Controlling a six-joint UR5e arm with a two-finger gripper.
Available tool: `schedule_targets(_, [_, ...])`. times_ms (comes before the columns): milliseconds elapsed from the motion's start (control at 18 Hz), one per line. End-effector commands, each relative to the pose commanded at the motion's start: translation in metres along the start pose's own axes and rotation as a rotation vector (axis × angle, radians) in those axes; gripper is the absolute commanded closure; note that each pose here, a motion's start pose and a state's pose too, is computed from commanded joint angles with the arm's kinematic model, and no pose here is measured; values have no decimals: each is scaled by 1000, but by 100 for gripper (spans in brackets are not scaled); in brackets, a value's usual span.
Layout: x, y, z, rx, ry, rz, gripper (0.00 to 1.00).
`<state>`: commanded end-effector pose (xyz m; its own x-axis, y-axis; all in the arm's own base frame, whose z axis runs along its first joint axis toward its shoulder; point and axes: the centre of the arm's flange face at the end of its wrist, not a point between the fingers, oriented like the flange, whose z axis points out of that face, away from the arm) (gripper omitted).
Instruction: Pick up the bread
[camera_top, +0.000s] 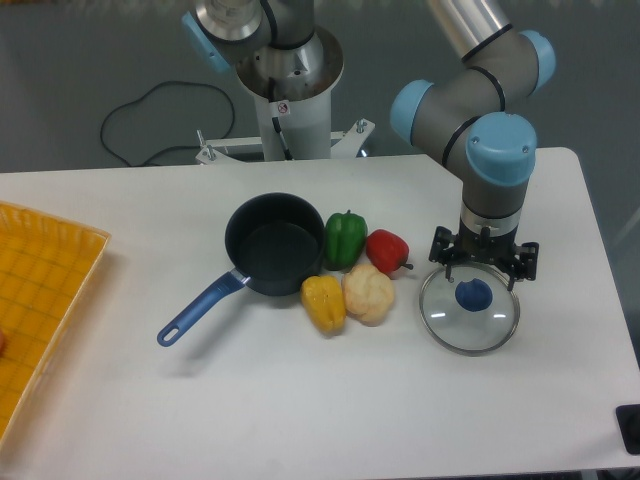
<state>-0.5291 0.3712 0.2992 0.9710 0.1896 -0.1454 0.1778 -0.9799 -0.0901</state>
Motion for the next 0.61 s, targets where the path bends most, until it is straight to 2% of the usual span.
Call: schedule_targets(611, [8,-7,-11,33,-1,-20,0])
